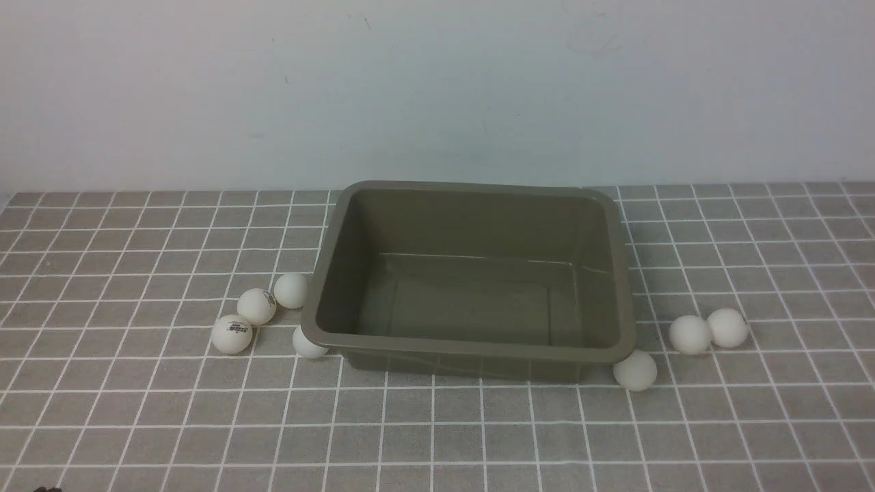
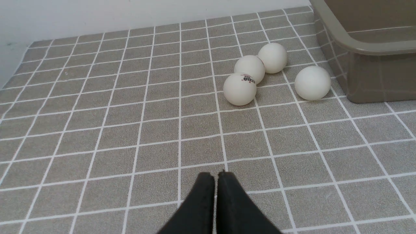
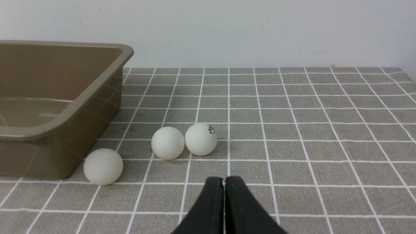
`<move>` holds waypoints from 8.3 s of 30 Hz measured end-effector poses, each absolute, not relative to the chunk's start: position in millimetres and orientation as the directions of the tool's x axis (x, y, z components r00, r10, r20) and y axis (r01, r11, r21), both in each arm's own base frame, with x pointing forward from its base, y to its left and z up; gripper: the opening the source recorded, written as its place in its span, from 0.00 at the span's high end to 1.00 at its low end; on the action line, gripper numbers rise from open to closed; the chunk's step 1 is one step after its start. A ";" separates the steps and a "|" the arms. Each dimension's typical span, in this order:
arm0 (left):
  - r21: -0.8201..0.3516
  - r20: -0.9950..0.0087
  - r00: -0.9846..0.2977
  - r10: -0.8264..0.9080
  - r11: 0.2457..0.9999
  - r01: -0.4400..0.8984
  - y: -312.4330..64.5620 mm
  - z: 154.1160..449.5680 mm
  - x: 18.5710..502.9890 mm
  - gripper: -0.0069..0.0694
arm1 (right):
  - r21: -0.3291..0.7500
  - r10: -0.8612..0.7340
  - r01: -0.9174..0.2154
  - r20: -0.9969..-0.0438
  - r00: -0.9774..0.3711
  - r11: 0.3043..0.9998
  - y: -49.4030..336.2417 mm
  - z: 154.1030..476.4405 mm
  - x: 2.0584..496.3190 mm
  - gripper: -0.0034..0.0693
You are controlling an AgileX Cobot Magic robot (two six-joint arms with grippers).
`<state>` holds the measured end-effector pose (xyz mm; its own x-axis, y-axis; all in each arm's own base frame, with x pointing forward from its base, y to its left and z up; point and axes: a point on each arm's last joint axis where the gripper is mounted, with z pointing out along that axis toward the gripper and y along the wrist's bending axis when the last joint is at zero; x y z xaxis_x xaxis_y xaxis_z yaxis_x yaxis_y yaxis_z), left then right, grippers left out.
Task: Put the table tennis balls into the box on the grey coffee tablecloth.
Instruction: 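Reach for and grasp a ping pong ball on the table beside the basket, then drop the ball into the bin, then reach for and grasp a ping pong ball on the table, then release the ping pong ball into the bin and lift the gripper away, then reach for and grasp a ping pong ball on the table beside the basket, then drop the ball into the bin, then reach for and grasp a ping pong ball on the table, then release the ping pong ball into the bin and lift the gripper away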
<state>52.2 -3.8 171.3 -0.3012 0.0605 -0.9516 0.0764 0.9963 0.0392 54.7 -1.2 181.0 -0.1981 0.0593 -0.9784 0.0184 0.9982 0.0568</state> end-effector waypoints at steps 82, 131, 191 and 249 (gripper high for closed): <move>-0.095 -0.471 -0.877 0.096 0.983 0.158 -29.1 209.3 338.6 0.43 | 0.168 0.130 -0.024 -0.840 -0.527 0.985 11.0 354.0 128.1 0.96; -0.238 -0.376 -0.882 0.285 0.890 0.390 -130.8 241.9 371.2 0.31 | 0.221 0.205 0.142 -0.295 -0.933 0.965 -6.7 176.4 372.0 0.23; -0.111 -0.185 -0.943 0.277 0.947 0.300 -34.2 206.7 419.3 0.45 | 0.224 -0.082 -0.155 -0.302 -0.950 0.962 67.1 278.4 248.6 0.92; -0.234 -0.206 -0.916 0.344 0.892 0.387 -83.4 185.3 402.6 0.26 | 0.144 -0.223 -0.353 -0.546 -0.807 0.925 149.0 290.2 348.8 0.18</move>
<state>402.6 -83.4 185.3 -0.9162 0.3438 -0.2058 0.3872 0.8917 -0.2343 348.8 149.0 290.2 -0.8073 -0.2234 -0.5462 -0.3530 0.9245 0.1436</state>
